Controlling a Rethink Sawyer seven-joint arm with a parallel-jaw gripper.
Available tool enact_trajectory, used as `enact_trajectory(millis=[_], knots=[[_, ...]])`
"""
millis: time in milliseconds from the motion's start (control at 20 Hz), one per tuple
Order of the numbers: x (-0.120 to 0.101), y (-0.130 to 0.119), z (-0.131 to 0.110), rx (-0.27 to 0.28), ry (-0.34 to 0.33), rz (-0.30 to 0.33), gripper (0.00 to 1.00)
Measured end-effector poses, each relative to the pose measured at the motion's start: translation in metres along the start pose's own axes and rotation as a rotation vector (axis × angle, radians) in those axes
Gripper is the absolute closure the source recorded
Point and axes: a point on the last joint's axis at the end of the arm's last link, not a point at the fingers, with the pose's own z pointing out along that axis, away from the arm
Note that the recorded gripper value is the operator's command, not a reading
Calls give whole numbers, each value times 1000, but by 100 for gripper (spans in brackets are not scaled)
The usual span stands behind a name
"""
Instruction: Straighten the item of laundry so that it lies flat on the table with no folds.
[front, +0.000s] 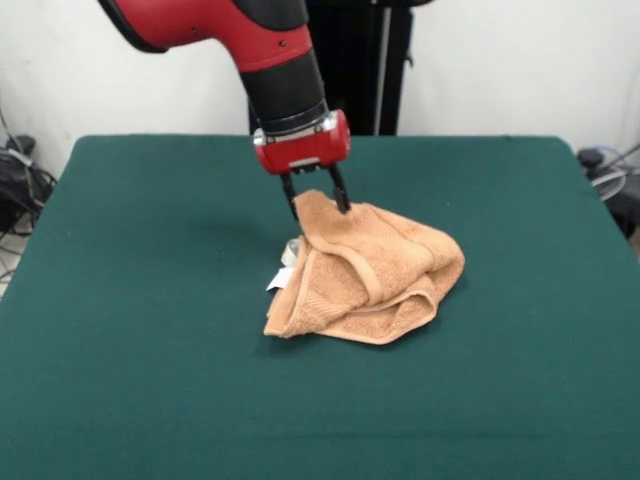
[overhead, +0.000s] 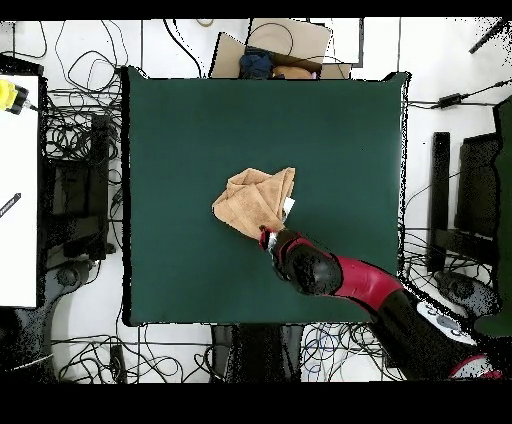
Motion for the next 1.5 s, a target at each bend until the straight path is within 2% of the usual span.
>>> enact_trajectory(millis=[600,1150,1500], knots=[[-9,8,-14,-1,-6,-27,0],[-10,-2,-39,6,12,-20,0],[-9,-2,-39,5,14,-19,0]])
